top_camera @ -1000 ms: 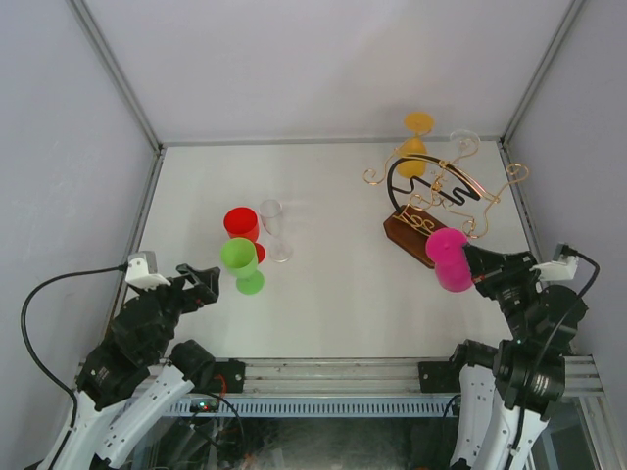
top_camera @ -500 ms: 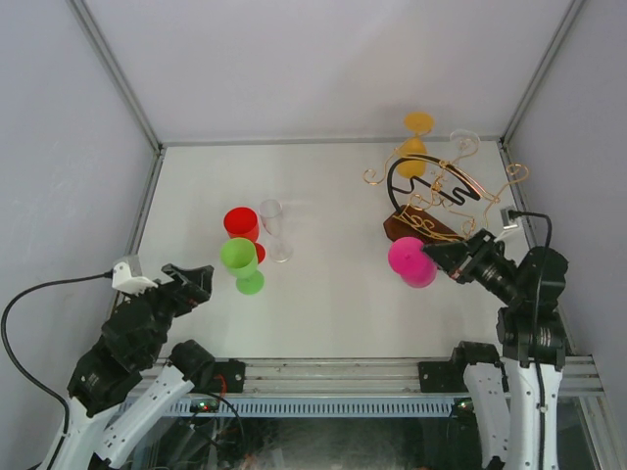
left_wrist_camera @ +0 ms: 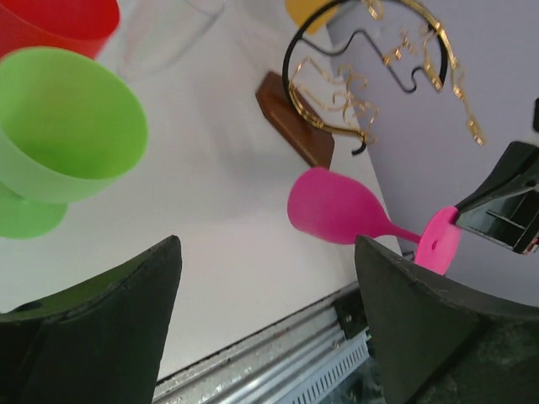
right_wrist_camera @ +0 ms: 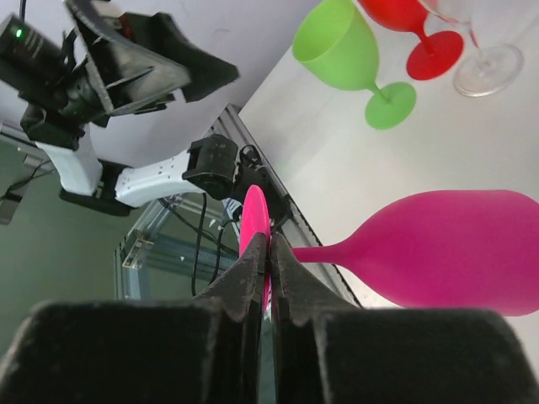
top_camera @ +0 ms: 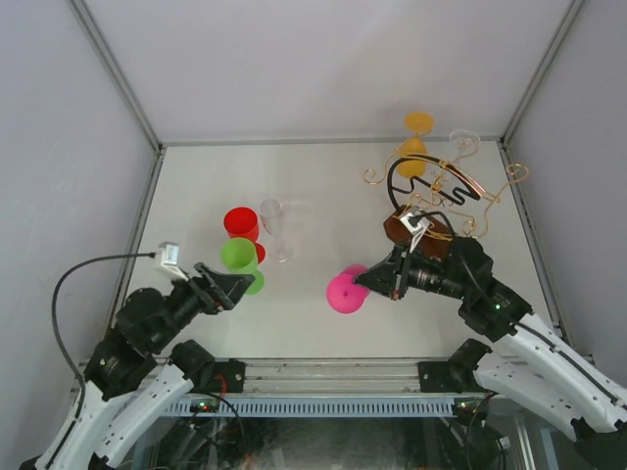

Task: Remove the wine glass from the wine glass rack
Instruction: Place the wine glass at the center of the board.

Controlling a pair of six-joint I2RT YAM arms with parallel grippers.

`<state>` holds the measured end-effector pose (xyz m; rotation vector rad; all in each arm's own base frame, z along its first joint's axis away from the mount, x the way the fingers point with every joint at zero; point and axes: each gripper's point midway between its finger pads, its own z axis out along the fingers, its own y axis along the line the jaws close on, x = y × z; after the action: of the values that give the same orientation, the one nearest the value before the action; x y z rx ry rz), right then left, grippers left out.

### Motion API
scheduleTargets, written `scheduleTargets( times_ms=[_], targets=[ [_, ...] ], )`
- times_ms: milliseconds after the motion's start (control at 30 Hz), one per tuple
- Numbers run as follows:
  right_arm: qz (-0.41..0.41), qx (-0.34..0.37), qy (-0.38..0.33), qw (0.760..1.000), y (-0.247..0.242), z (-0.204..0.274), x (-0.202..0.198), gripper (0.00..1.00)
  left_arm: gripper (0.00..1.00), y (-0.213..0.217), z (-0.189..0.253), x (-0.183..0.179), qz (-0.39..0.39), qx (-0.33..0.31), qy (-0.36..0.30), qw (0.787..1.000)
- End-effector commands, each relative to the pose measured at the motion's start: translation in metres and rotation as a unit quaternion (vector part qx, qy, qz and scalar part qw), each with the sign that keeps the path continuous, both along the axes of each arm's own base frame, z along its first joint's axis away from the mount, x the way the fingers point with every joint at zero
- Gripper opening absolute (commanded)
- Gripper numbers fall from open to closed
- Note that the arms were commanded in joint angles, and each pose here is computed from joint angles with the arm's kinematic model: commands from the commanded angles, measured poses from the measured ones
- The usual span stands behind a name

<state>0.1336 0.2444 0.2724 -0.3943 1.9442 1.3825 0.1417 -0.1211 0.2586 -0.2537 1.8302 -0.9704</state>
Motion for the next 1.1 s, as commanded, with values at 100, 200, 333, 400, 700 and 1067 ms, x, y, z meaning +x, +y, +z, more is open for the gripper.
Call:
scheduleTargets(
  times_ms=[100,200,333,400,700,1067],
  targets=[
    [0.017,0.048,-0.092,0.994,0.038,0.025,0.008,0.0,0.85,-0.034,0.017,-0.004,-0.084,-0.016,-0.003,0.996],
    [0.03,0.049,-0.086,0.995,0.047,0.02,0.006,0.0,0.85,-0.048,0.029,-0.006,-0.113,-0.064,-0.032,0.991],
    [0.033,0.059,-0.09,0.994,0.052,0.02,0.006,0.0,0.85,-0.065,0.029,-0.003,-0.141,-0.09,-0.044,0.985],
    [0.034,0.065,-0.094,0.993,0.052,0.022,0.006,0.0,0.85,-0.074,0.021,0.001,-0.148,-0.079,-0.028,0.985],
    [0.033,0.075,-0.108,0.991,0.048,0.027,0.003,0.0,0.67,-0.122,0.032,0.002,-0.202,-0.062,-0.039,0.977],
    [0.032,0.083,-0.101,0.991,0.044,0.025,-0.002,0.0,0.46,-0.149,0.048,-0.017,-0.275,-0.114,-0.07,0.952]
  ],
)
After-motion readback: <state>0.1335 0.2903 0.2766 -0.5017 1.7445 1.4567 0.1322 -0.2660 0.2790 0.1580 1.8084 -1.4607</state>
